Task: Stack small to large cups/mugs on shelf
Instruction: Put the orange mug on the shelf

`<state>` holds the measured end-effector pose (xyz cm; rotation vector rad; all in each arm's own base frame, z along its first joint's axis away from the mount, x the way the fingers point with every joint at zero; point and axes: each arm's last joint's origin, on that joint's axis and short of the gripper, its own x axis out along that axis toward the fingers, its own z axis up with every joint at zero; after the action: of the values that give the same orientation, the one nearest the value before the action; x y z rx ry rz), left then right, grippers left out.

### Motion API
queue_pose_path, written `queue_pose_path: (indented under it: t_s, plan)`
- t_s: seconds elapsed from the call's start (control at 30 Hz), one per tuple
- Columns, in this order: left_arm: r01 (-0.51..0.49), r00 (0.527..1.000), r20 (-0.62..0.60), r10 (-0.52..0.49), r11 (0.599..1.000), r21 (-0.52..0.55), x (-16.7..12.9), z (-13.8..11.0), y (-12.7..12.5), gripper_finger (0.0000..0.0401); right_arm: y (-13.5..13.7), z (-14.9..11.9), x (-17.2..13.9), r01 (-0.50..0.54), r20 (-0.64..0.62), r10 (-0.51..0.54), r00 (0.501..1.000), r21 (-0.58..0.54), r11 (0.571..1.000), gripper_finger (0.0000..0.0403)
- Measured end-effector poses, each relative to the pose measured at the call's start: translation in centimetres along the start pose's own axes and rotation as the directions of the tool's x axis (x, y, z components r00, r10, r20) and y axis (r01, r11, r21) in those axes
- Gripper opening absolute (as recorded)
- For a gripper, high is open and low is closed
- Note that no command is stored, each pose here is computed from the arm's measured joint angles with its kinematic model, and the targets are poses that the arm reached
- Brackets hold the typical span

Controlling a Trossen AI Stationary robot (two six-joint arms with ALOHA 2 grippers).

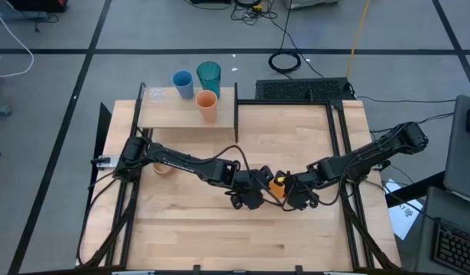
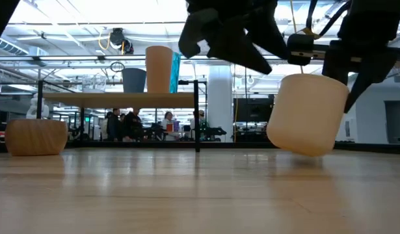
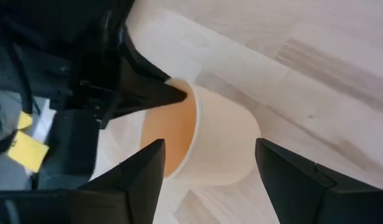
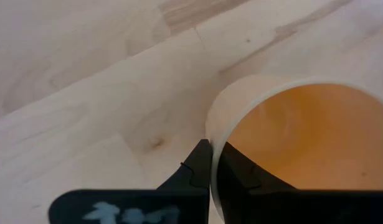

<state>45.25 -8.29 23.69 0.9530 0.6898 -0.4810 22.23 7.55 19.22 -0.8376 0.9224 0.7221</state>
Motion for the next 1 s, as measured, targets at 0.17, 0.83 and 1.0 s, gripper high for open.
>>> queue_pose_path:
  t_s: [0.17,0.83,1.0]
  plan:
    - [0.000,1.000,-0.005,-0.001,0.993,-0.121,0.2,-0.1,0.0,0.0237,-0.1,0.1,0.0,0.011,0.004,-0.011,1.000,0.040,0.999,0.0003]
    - [-0.038,0.999,0.011,0.040,0.989,-0.144,0.1,0.6,-0.1,0.0203,-0.1,0.3,0.0,0.023,0.019,-0.023,1.000,0.011,1.000,0.0095]
    - [-0.019,0.999,0.030,0.025,0.984,-0.175,0.1,0.7,-0.1,0.0207,-0.1,0.3,0.0,0.019,0.022,-0.020,1.000,0.040,0.999,0.0130]
